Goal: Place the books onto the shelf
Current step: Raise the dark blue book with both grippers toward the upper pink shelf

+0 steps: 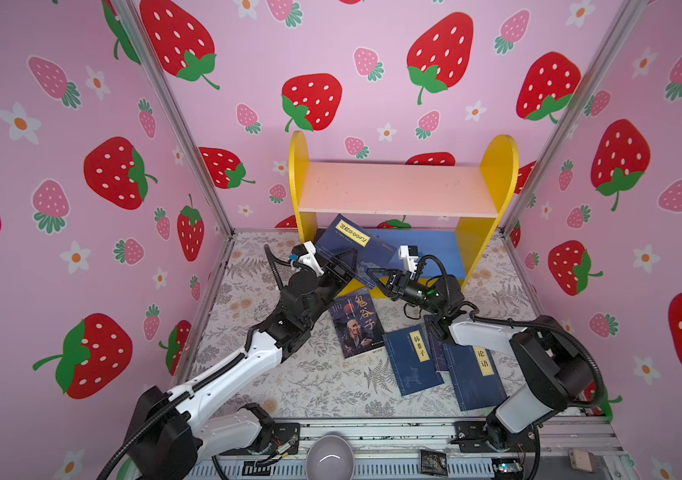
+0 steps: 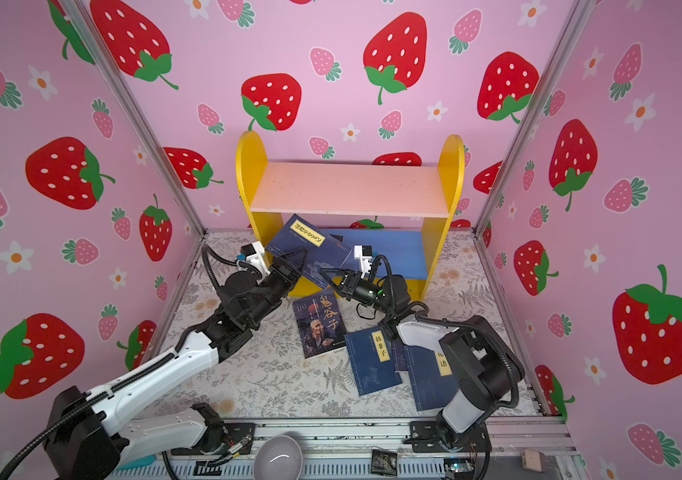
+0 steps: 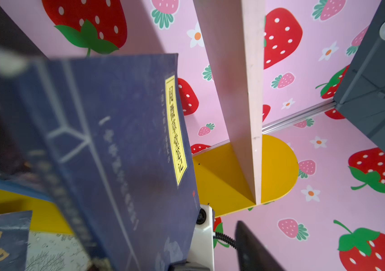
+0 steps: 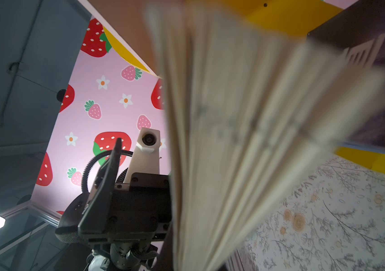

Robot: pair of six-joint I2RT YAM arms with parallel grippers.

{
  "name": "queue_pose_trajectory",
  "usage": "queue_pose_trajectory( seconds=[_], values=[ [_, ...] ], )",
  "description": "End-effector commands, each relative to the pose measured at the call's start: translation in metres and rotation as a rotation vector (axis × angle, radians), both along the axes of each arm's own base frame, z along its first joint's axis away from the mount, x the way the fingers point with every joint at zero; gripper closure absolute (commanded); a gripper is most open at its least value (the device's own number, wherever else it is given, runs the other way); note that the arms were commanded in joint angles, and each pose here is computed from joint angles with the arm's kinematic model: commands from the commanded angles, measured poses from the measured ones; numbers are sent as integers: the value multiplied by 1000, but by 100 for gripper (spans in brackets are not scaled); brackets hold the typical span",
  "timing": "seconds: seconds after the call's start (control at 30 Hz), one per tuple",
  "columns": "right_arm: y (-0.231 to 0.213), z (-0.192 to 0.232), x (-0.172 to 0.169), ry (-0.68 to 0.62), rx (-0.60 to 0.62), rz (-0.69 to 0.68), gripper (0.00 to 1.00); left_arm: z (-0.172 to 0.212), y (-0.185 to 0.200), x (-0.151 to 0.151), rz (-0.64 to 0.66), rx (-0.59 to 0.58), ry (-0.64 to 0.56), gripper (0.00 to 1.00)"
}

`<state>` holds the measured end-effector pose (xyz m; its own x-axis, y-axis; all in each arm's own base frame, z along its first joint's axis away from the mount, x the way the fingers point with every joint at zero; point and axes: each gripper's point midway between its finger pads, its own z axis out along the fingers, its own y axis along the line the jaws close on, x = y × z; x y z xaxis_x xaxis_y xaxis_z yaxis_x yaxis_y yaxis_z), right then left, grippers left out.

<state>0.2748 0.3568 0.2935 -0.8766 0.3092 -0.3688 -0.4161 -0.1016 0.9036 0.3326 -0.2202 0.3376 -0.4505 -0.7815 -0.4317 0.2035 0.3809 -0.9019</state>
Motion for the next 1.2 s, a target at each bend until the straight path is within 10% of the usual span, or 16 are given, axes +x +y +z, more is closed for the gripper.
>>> queue_pose_trajectory(
  seconds=[0.0,0.43,0.9,1.17],
  values=[
    [-5,9,-25,-100,-82,53,100,-1,35,-28,35,148,43,20],
    [-19,109,-39,-463,-230,-3,100,75,147,-133,216,385,-161,6],
    [2,144,23,-427,-366,71,96,118,84,-88,56,536,-340,3],
    [-2,161,16,-442,-298,74,96,151,51,-50,-126,334,-355,7]
  ],
)
